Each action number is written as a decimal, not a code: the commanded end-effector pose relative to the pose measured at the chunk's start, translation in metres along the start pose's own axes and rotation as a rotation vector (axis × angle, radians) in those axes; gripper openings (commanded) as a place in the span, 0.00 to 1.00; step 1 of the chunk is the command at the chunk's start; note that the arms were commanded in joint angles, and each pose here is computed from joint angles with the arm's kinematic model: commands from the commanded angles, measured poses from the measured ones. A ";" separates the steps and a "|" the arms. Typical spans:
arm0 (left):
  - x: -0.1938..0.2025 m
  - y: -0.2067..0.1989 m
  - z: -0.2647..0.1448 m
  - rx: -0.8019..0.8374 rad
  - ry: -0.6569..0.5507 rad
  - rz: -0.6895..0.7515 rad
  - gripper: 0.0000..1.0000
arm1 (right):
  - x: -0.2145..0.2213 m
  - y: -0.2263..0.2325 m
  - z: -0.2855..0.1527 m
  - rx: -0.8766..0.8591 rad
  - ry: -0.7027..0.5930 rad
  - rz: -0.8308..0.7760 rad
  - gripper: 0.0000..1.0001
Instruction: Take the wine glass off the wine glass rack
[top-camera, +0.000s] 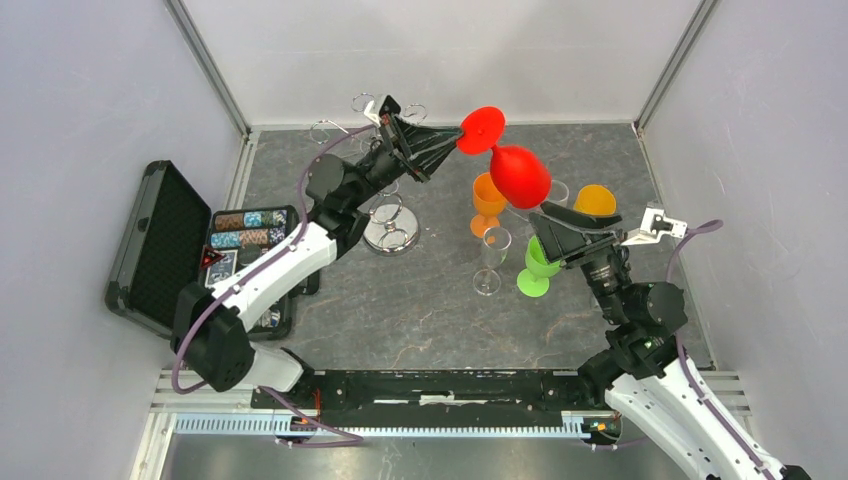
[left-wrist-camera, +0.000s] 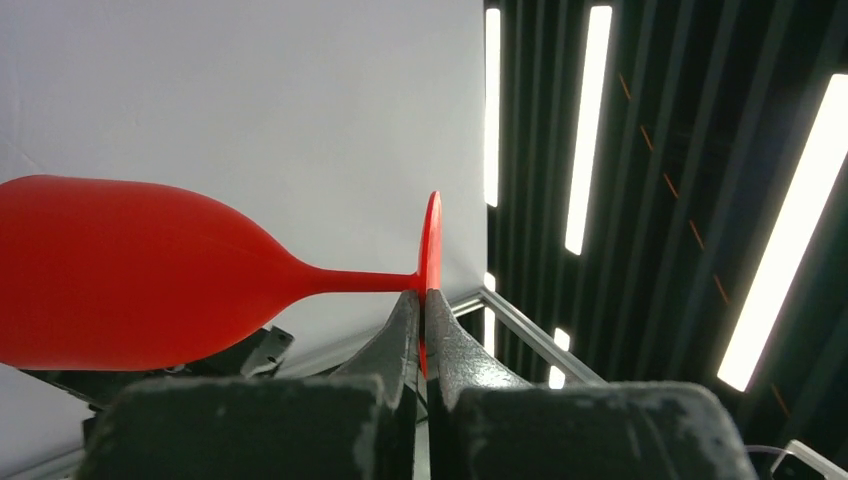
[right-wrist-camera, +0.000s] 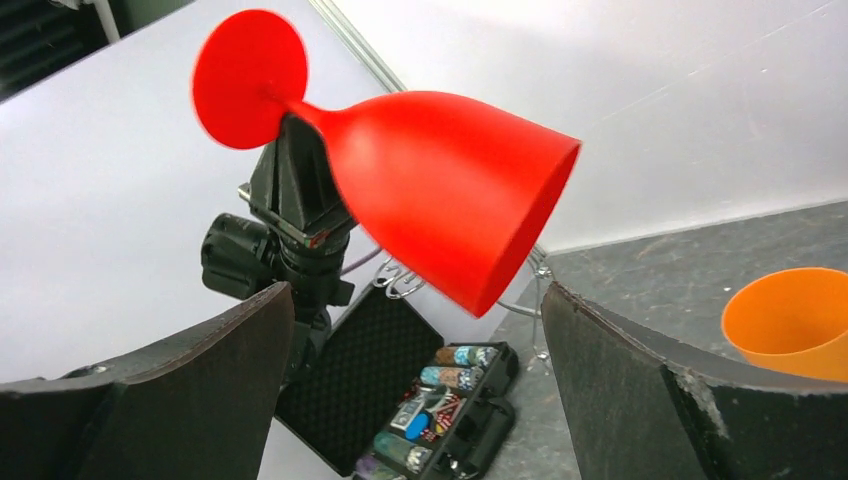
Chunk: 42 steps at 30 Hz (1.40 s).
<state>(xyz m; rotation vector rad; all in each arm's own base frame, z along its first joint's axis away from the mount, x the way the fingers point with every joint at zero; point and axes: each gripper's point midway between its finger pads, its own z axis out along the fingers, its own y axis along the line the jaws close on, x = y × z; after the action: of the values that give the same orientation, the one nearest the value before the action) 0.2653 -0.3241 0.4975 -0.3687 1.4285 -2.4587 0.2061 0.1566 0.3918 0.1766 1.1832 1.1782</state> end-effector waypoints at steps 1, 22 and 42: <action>0.032 -0.052 -0.014 0.160 0.048 -0.057 0.02 | -0.009 0.017 0.001 -0.084 -0.049 0.092 0.98; 0.042 -0.052 -0.022 0.161 0.038 -0.120 0.02 | -0.040 0.117 -0.020 -0.611 -0.127 0.126 0.42; 0.054 -0.047 -0.041 0.068 -0.021 0.138 0.91 | -0.051 0.079 0.011 -0.298 -0.142 -0.108 0.00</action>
<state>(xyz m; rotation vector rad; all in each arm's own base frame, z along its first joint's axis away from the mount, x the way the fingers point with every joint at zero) 0.2132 -0.3005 0.5182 -0.3763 1.3336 -2.5305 0.1595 0.1734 0.4713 -0.0677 0.8371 1.3982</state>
